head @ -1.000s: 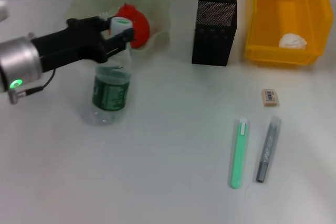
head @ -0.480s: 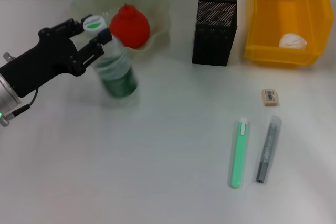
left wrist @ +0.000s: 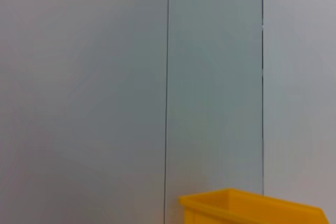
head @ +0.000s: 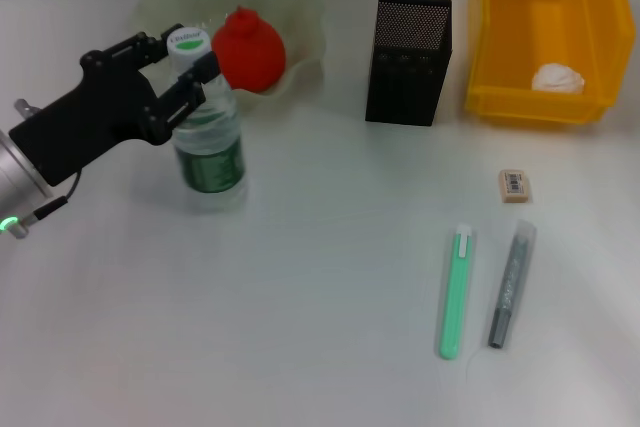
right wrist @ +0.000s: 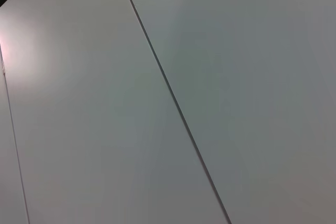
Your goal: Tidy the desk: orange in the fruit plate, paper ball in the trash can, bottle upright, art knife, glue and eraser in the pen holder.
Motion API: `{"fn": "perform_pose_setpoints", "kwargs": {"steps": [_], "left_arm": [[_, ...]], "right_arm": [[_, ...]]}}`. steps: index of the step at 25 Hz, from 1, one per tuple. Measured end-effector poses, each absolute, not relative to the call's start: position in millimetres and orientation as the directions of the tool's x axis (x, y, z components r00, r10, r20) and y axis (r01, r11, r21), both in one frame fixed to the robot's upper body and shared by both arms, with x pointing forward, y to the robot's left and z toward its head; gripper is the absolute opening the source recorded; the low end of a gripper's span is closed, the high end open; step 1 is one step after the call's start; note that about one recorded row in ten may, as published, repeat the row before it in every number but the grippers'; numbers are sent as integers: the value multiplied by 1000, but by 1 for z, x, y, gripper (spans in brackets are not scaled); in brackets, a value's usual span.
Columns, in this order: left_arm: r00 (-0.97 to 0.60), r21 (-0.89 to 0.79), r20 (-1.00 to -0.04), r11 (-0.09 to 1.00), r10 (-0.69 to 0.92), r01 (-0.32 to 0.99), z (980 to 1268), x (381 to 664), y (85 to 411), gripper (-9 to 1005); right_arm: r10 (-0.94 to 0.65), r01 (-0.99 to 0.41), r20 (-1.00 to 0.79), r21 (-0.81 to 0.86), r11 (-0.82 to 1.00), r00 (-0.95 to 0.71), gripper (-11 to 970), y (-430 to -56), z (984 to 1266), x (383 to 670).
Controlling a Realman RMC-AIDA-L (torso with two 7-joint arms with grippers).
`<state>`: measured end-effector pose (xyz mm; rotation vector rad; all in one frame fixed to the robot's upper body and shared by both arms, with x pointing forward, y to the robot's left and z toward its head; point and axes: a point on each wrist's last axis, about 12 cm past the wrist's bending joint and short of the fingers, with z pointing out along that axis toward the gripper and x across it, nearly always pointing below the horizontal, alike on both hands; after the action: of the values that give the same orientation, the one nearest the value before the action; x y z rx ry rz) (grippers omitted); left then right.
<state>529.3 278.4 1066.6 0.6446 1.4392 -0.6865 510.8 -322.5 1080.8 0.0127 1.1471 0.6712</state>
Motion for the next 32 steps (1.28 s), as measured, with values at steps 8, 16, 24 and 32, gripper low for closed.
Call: {"fn": "perform_pose_setpoints", "kwargs": {"steps": [8, 16, 24, 32], "left_arm": [[24, 17, -1000, 664, -2, 748, 1060, 530, 274, 445], [-10, -25, -1000, 666, -26, 745, 1060, 533, 273, 443], [-2, -28, -999, 661, -41, 750, 1065, 536, 273, 483], [53, -4, -996, 611, -75, 791, 1080, 536, 270, 620]], "right_arm": [[507, -487, -831, 353, 799, 230, 710, -322, 1079, 508], [517, -505, -831, 362, 784, 206, 710, -318, 1078, 508], [539, -538, -825, 381, 752, 171, 710, -316, 1079, 508], [519, -718, -855, 349, 602, 20, 710, -305, 1101, 515]]}}
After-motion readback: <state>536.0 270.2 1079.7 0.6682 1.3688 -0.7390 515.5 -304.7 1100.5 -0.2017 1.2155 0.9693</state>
